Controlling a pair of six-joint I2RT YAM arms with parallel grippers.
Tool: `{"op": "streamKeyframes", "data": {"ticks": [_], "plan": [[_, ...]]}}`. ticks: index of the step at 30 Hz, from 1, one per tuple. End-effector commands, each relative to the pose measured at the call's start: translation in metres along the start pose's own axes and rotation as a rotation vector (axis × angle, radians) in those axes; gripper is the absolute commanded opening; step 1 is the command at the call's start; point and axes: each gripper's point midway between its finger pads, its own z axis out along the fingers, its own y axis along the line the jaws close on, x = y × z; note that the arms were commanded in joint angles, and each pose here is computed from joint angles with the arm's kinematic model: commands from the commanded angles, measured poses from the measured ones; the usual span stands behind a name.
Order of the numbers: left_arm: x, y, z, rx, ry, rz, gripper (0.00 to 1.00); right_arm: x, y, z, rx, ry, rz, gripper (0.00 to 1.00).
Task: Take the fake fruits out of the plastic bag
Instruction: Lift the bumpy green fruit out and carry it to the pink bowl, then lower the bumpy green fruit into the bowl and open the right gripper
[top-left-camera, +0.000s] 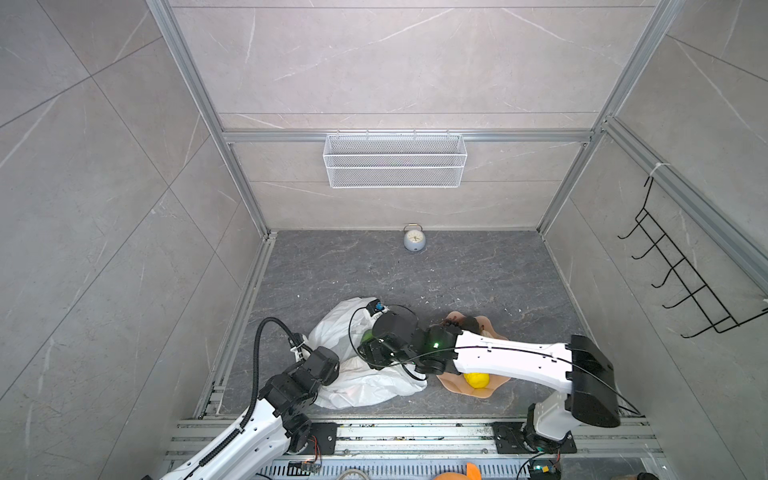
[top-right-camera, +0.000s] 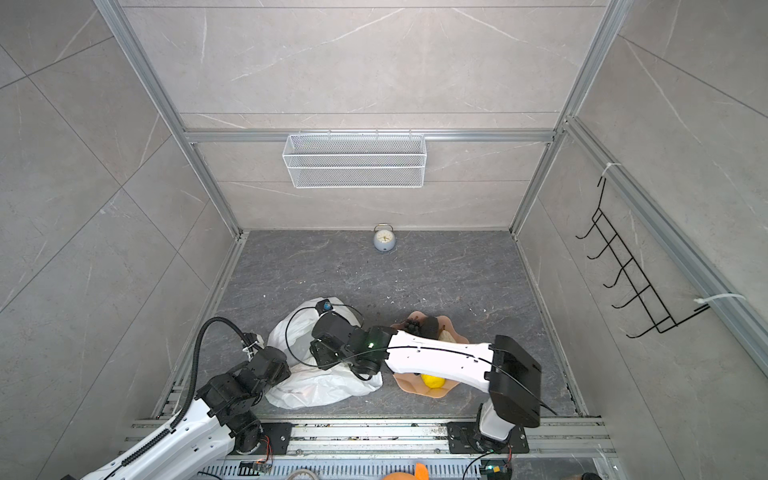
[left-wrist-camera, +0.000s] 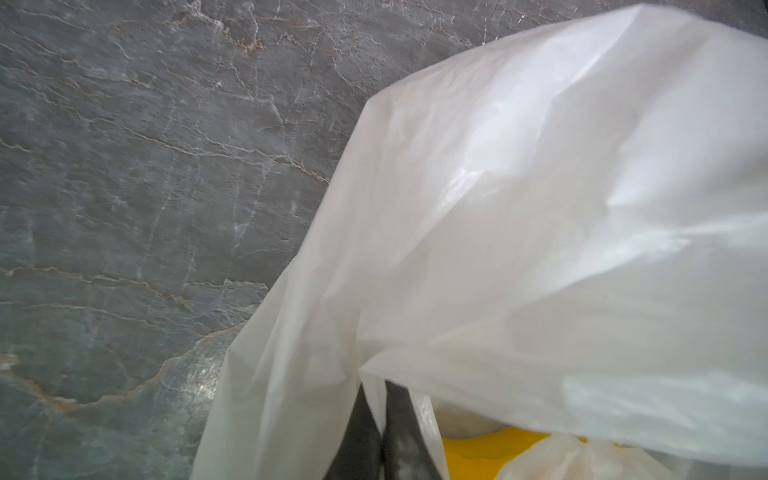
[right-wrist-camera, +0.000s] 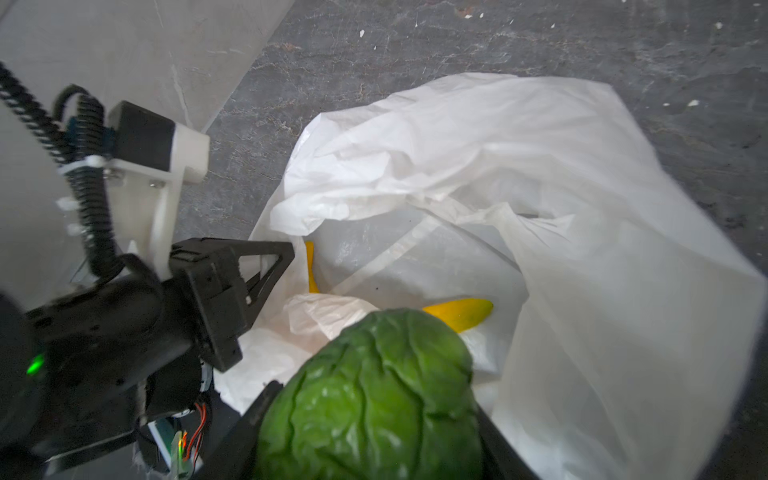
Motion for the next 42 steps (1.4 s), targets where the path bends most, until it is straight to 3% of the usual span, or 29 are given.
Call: {"op": "streamKeyframes", "data": {"ticks": [1, 11, 16, 25, 42], "plan": [[-0.013, -0.012, -0.007, 0.030, -0.030, 0.013, 0.00, 0.004, -0.025, -0.028, 0.095, -0.011, 0.015, 0.56], [-0.019, -0.020, -0.009, 0.041, -0.040, 0.057, 0.00, 0.015, -0.138, -0.095, 0.392, -0.014, 0.116, 0.56], [-0.018, -0.020, -0.007, 0.035, -0.035, 0.062, 0.00, 0.023, -0.171, -0.118, 0.473, 0.003, 0.172, 0.56], [-0.015, -0.017, -0.005, 0.032, -0.034, 0.061, 0.00, 0.087, -0.183, -0.127, 0.524, 0.205, 0.263, 0.55], [-0.012, -0.021, -0.005, 0.057, -0.017, 0.066, 0.00, 0.133, -0.170, -0.108, 0.614, 0.372, 0.126, 0.56]]}}
